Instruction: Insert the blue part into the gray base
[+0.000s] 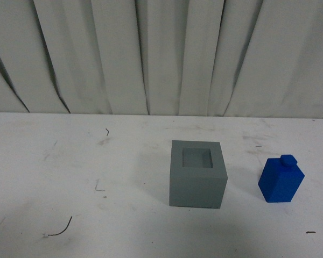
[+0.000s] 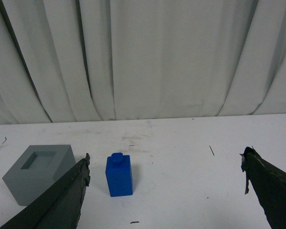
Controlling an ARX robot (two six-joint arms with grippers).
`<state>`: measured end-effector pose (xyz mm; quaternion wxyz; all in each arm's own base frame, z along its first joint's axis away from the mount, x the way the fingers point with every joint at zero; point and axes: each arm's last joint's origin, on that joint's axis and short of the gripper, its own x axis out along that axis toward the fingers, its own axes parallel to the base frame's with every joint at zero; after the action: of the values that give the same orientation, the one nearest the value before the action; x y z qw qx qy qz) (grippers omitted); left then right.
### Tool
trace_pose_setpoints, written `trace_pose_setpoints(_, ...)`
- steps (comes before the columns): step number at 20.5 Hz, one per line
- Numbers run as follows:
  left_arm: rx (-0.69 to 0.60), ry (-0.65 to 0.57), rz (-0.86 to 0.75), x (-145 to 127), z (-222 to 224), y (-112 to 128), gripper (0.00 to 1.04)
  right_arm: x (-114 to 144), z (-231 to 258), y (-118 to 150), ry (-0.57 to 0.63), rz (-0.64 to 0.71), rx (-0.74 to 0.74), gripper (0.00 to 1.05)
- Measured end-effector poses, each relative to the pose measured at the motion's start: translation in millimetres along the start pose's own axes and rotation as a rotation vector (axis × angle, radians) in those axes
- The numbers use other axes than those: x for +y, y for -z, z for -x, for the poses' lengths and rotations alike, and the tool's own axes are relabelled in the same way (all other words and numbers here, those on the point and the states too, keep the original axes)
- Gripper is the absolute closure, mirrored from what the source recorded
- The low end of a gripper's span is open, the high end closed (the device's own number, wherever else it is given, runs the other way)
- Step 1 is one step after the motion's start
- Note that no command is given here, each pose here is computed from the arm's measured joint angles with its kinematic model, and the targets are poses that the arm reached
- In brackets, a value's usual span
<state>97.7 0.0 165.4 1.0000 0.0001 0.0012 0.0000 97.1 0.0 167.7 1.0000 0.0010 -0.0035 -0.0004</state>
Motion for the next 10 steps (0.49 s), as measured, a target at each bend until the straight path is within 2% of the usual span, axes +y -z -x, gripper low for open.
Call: trace_pose_setpoints(10,0.000,0.000,0.000,0.0,0.0,0.0,0.07,0.0,0.0,0.0,0.000,0.000,0.000,0.06)
